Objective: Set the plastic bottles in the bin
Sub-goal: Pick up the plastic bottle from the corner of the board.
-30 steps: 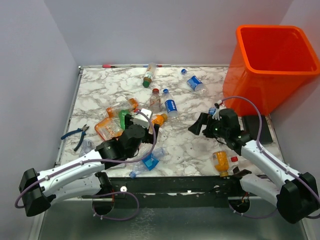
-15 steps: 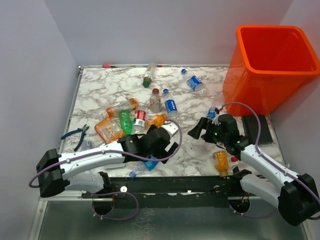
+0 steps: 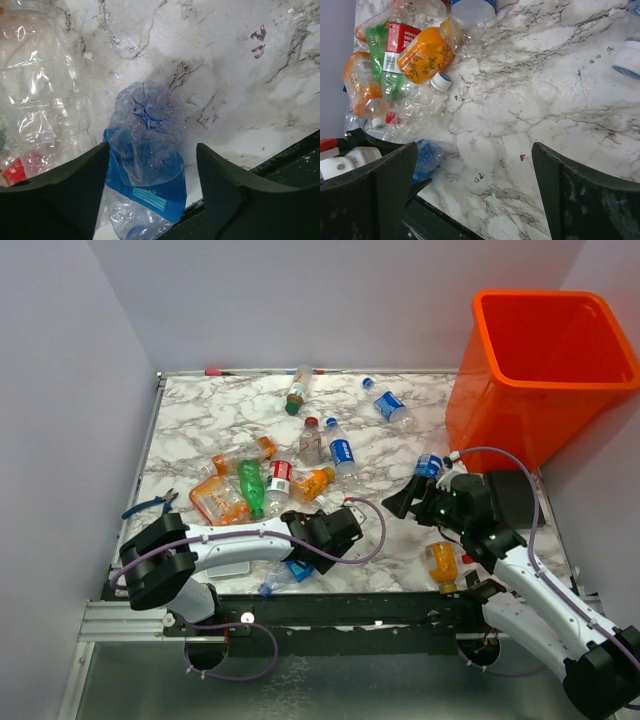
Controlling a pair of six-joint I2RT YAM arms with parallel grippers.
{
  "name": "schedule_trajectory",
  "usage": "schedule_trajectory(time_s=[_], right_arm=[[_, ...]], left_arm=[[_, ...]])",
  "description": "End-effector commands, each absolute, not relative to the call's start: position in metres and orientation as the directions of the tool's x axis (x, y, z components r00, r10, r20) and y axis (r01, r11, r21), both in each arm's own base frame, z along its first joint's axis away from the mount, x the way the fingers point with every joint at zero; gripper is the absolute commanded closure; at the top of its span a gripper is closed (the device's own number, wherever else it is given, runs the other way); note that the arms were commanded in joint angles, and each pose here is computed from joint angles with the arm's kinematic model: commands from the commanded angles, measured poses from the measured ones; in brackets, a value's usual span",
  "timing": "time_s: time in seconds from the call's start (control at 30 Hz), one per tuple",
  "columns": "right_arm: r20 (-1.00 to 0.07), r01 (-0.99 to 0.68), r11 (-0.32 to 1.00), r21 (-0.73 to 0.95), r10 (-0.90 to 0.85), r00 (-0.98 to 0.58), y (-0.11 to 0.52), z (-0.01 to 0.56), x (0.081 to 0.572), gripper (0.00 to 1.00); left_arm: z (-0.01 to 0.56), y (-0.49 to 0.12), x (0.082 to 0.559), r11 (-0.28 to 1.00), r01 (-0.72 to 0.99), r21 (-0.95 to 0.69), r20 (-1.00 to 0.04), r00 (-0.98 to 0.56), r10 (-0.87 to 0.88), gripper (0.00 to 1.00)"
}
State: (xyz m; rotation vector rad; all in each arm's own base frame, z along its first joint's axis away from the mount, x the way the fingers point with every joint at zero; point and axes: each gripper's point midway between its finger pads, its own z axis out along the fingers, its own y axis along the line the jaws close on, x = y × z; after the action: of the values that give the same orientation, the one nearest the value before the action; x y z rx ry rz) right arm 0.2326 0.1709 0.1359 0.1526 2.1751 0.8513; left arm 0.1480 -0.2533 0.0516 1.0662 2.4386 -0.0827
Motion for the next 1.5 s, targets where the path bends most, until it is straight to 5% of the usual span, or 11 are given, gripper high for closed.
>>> schedule_trajectory(time_s=[0.0,0.23,0.4,0.57,0.7,0.97,1.17,1.47], right_arm=[[-0.634,-0.137,0.785,0.604,0.369,-0.679,0.164,0.142,0.230,0.00],[-0.662,-0.164,0.783,0.600,0.370,-0.652,0.162,0.167,0.228,0.00],[-0.728,-0.259,0.780,0.570,0.332,-0.600,0.163,0.213,0.227,0.00],[-0.808,-0.434,0.713,0.551,0.325,-0.491,0.173,0.281,0.220,0.00],[-0.850,-0.622,0.579,0.527,0.362,-0.384,0.190,0.330,0.204,0.00],[-0.824,-0.761,0.358,0.541,0.407,-0.394,0.217,0.354,0.186,0.00],[-0.780,-0.806,0.215,0.552,0.474,-0.408,0.228,0.371,0.183,0.00],[-0.796,-0.809,0.158,0.566,0.360,-0.487,0.251,0.358,0.171,0.02]], left_arm=[[0.044,-0.263,0.149,0.670,0.731,0.130,-0.427,-0.568,0.703,0.42],[0.044,-0.272,0.151,0.673,0.731,0.114,-0.450,-0.566,0.691,0.70],[0.119,-0.305,0.161,0.681,0.732,0.013,-0.642,-0.516,0.567,0.82],[0.239,-0.322,0.183,0.680,0.723,-0.120,-0.891,-0.381,0.248,0.91],[0.330,-0.310,0.203,0.657,0.689,-0.306,-0.949,-0.278,-0.150,0.99],[0.435,-0.255,0.220,0.382,0.670,-0.636,-0.640,-0.182,-0.747,1.00],[0.453,-0.242,0.217,0.158,0.690,-0.707,-0.418,-0.226,-0.880,1.00],[0.454,-0.235,0.220,0.107,0.686,-0.720,-0.343,-0.217,-0.914,1.00]])
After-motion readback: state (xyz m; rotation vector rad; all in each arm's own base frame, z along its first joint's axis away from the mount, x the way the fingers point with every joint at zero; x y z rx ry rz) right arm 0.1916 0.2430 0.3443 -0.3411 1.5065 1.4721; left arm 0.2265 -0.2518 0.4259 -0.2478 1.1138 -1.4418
